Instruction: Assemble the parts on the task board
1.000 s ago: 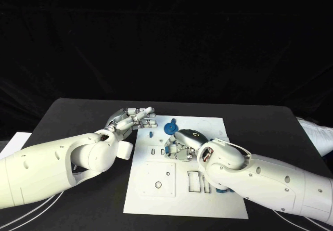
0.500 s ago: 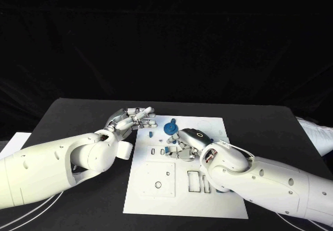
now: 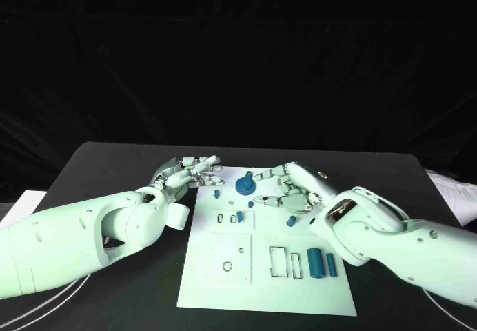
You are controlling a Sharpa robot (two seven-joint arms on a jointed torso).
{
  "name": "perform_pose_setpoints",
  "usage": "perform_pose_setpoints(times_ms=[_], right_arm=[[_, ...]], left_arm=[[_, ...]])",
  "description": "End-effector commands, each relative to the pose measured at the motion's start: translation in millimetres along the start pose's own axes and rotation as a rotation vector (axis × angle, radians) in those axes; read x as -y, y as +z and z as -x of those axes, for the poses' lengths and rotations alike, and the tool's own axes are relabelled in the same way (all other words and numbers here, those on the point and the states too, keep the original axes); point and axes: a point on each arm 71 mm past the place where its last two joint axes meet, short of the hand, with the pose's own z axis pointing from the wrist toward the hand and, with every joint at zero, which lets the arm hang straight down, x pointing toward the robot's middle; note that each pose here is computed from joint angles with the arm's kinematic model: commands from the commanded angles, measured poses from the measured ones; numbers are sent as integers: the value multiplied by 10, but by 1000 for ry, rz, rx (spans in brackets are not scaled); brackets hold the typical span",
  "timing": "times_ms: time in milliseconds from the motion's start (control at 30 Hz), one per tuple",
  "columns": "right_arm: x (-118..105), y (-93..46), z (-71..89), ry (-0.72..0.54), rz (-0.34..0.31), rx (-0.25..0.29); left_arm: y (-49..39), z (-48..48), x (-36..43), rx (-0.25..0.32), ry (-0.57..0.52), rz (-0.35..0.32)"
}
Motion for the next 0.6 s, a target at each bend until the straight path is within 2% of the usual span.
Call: perform_pose_setpoints(times_ms=[33,133,267,367,433,467,533,600], right_arm=[[22,-59,165,130,-35,1],[103,-112,363,148,-78,25],[253,-203,538,162,-151,43],[375,-274,631,161,-202,58],[436,-307,674,158,-228,67],[447,-313,682,157,-232,68],[505,-345,722,153,-260,76],[535,-363,741,151,-277,80]], left_arm=[[8,-24,-32,-46,76,43],[1,-36,-100,-95,154,148],[-20,-113,-170,-209,316,338],[-7,-141,-151,-251,433,465],[6,-129,-121,-259,515,541],[11,-126,-111,-261,535,556],[52,-111,-41,-266,669,627],[85,-110,6,-258,770,654]])
